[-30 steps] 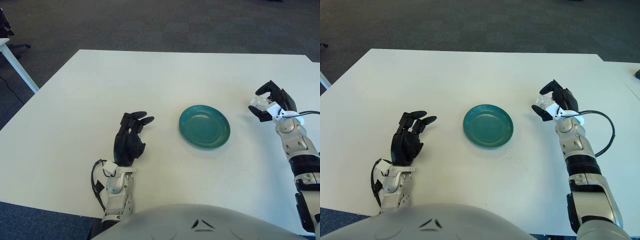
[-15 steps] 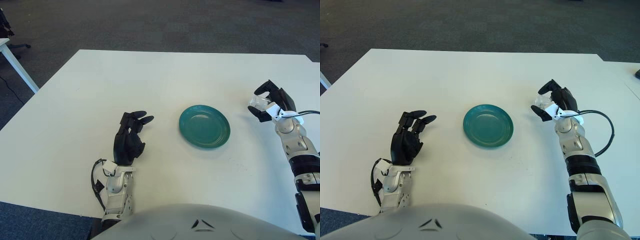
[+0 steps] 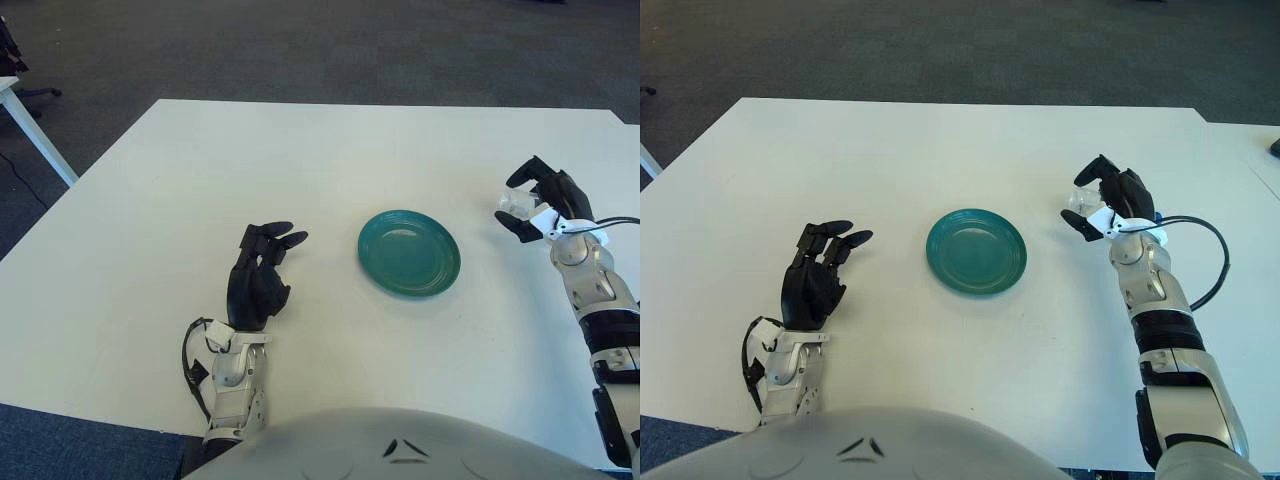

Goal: Put the bottle into the plate.

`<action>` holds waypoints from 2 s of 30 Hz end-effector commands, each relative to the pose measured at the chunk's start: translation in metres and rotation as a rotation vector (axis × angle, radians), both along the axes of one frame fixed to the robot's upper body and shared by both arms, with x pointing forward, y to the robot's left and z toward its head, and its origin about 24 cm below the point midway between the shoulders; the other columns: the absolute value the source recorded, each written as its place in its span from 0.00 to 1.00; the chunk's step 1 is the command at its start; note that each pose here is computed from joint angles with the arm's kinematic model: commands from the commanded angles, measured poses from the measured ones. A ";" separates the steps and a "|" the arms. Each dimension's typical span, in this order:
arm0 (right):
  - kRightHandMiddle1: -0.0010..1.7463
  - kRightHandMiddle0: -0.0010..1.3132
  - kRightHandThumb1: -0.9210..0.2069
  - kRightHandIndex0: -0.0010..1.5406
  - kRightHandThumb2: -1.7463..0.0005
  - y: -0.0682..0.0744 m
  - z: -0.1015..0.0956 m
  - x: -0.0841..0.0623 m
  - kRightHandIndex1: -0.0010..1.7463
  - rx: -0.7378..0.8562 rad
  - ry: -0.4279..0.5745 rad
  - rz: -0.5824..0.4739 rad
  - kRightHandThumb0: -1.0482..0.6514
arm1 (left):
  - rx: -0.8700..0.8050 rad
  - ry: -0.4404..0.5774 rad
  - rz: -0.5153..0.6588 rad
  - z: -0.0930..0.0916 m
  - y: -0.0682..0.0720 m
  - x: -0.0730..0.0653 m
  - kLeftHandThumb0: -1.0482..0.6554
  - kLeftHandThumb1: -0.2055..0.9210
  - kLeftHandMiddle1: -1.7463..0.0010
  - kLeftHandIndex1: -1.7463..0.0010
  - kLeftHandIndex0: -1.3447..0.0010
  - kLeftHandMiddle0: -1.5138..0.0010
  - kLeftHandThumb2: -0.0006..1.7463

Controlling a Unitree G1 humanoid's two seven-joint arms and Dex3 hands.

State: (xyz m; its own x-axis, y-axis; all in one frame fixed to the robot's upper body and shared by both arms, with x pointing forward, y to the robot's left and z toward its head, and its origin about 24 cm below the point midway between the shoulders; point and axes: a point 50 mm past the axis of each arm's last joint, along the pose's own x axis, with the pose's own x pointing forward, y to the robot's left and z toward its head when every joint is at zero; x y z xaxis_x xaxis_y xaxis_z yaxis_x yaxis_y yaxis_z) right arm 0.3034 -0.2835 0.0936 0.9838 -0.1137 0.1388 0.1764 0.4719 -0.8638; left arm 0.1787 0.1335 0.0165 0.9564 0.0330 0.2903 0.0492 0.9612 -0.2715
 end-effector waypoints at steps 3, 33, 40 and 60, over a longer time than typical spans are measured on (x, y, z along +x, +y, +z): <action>1.00 0.58 0.70 0.81 0.12 0.007 0.038 0.010 1.00 -0.082 -0.083 0.056 0.30 | -0.058 0.131 0.026 -0.027 -0.004 -0.014 0.26 1.00 0.51 0.32 0.84 0.67 0.46; 1.00 0.59 0.72 0.81 0.10 0.050 0.065 0.013 1.00 -0.172 -0.117 0.180 0.29 | -0.057 0.128 0.027 -0.026 -0.001 -0.014 0.26 1.00 0.51 0.32 0.84 0.67 0.46; 1.00 0.60 0.73 0.81 0.09 0.071 0.061 0.015 1.00 -0.186 -0.122 0.233 0.29 | -0.057 0.127 0.027 -0.025 -0.002 -0.014 0.26 1.00 0.51 0.32 0.84 0.67 0.46; 1.00 0.61 0.74 0.78 0.09 0.127 0.040 0.009 1.00 -0.197 -0.122 0.392 0.28 | -0.058 0.124 0.025 -0.024 -0.006 -0.014 0.26 1.00 0.51 0.32 0.84 0.67 0.46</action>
State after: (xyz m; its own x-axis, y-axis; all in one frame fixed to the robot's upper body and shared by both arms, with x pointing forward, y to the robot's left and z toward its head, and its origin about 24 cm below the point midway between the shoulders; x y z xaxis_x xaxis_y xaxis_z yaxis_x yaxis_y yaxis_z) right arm 0.3115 -0.1626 0.1305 0.9319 0.2873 0.2216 0.1082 0.3630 -0.9255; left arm 0.1798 0.1329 0.0175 0.9548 0.0304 0.2958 0.0542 0.9604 -0.2735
